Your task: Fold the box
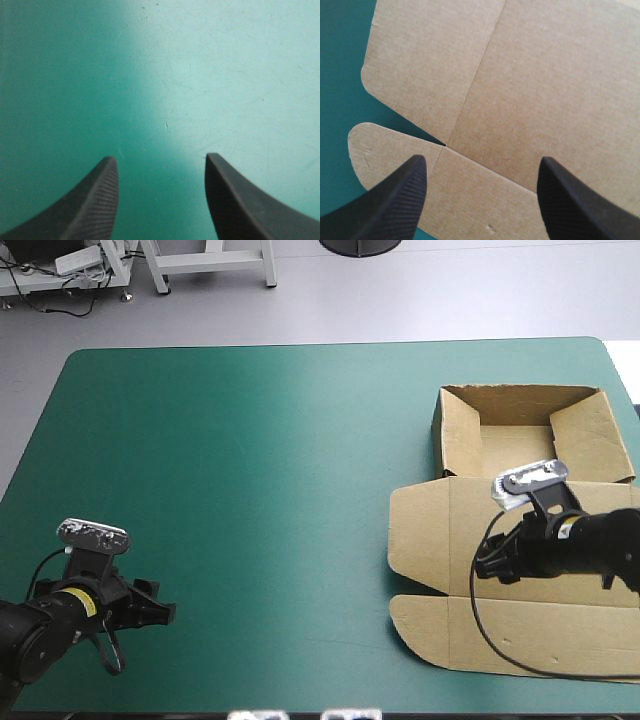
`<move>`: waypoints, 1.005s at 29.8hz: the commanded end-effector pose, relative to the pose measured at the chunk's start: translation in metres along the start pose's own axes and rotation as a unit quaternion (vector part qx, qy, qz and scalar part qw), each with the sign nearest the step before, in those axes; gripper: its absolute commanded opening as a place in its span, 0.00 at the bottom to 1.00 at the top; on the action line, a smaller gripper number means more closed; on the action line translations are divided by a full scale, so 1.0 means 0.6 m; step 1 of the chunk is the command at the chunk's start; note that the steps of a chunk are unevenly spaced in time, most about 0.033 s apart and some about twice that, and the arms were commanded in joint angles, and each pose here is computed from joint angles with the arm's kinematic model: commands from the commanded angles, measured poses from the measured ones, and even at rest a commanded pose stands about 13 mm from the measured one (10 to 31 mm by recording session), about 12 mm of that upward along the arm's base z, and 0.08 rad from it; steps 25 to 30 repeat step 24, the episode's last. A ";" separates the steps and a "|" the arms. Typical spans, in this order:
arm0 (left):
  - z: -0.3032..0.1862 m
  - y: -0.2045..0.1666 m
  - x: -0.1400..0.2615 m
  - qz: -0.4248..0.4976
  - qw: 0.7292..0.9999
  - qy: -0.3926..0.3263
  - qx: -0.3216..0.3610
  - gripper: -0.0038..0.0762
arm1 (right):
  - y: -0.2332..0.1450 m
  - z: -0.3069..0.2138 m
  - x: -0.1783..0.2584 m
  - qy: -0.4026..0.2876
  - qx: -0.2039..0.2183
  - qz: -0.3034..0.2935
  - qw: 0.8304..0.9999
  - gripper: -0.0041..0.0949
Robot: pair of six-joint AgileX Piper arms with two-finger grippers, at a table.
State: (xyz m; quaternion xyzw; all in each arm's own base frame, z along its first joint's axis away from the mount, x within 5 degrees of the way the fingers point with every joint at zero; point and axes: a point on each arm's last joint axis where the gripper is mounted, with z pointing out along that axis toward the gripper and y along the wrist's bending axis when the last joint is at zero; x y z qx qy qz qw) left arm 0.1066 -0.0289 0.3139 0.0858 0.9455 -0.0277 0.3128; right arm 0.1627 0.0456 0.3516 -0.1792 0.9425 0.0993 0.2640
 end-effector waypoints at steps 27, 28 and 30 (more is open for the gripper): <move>-0.012 -0.007 -0.030 -0.009 0.996 -0.084 0.025 0.21 | 0.006 -0.010 0.090 -0.080 0.043 0.037 0.995 0.45; -0.012 -0.007 -0.030 -0.009 0.996 -0.084 0.025 0.21 | 0.006 -0.010 0.090 -0.080 0.043 0.037 0.995 0.45; -0.012 -0.007 -0.030 -0.009 0.996 -0.084 0.025 0.21 | 0.006 -0.010 0.090 -0.080 0.043 0.037 0.995 0.45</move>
